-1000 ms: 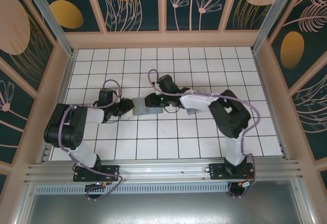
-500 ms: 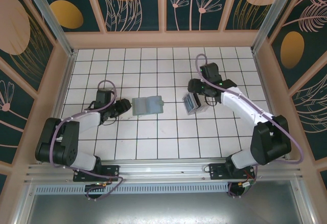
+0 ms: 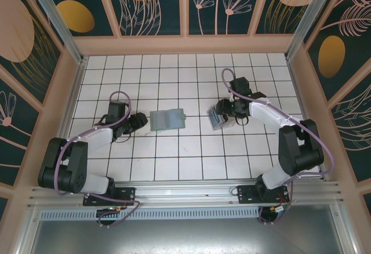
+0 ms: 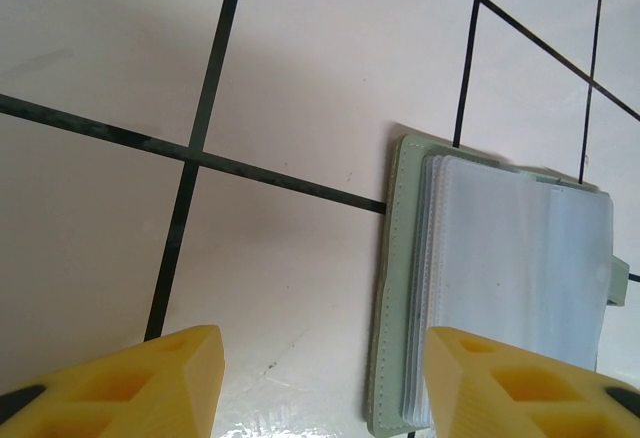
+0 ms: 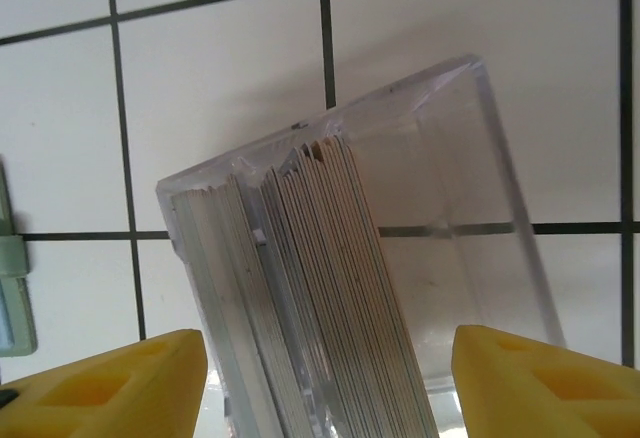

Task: Put the credit cards into the card holder
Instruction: Pick up the credit card from the storage box.

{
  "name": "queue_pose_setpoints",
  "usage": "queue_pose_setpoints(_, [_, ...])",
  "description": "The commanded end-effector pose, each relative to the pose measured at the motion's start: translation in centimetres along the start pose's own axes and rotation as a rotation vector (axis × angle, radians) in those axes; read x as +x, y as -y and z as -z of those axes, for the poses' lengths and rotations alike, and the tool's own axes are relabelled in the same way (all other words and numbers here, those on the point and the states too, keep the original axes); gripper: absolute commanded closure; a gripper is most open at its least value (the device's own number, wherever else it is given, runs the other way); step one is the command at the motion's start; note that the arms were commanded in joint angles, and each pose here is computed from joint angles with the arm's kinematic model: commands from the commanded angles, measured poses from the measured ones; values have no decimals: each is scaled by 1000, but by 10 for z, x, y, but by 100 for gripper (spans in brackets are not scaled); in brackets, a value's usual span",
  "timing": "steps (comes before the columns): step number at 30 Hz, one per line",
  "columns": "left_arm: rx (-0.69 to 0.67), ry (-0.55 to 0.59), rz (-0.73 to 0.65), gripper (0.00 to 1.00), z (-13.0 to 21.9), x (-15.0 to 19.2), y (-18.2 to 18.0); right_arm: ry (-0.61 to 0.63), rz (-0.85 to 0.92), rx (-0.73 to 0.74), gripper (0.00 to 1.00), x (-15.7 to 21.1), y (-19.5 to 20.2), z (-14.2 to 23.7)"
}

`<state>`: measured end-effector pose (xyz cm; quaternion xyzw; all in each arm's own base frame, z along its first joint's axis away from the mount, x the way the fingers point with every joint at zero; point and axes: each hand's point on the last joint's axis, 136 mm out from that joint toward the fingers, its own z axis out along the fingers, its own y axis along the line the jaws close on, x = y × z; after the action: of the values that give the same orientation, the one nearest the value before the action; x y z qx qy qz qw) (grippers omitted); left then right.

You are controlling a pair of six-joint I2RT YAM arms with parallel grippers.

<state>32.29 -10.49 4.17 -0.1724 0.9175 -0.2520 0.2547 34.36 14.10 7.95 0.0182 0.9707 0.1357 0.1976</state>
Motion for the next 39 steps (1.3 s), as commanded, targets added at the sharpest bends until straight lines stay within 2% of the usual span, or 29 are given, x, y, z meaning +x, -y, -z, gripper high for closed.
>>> queue_pose_setpoints(1, [-16,-3,-5,44,4,1,-3,-37,20,-28,33,5,-2,-10])
queue_pose_setpoints(6, [-9,7,-9,44,6,-3,0,-50,29,-127,38,7,-20,-10])
queue_pose_setpoints(17, [5,7,5,44,2,-1,0,56,42,-224,49,-13,-36,20])
queue_pose_setpoints(22, [20,-13,16,44,-1,4,1,22,11,-256,55,-10,-35,14])
queue_pose_setpoints(24, [22,-15,15,44,-2,4,1,9,7,-249,60,-7,-34,10])
queue_pose_setpoints(28, [21,-19,18,44,-1,7,-1,-3,0,-223,77,-5,-29,7])
queue_pose_setpoints(39, [13,-31,18,44,-4,9,-3,25,10,-107,100,-5,-9,14])
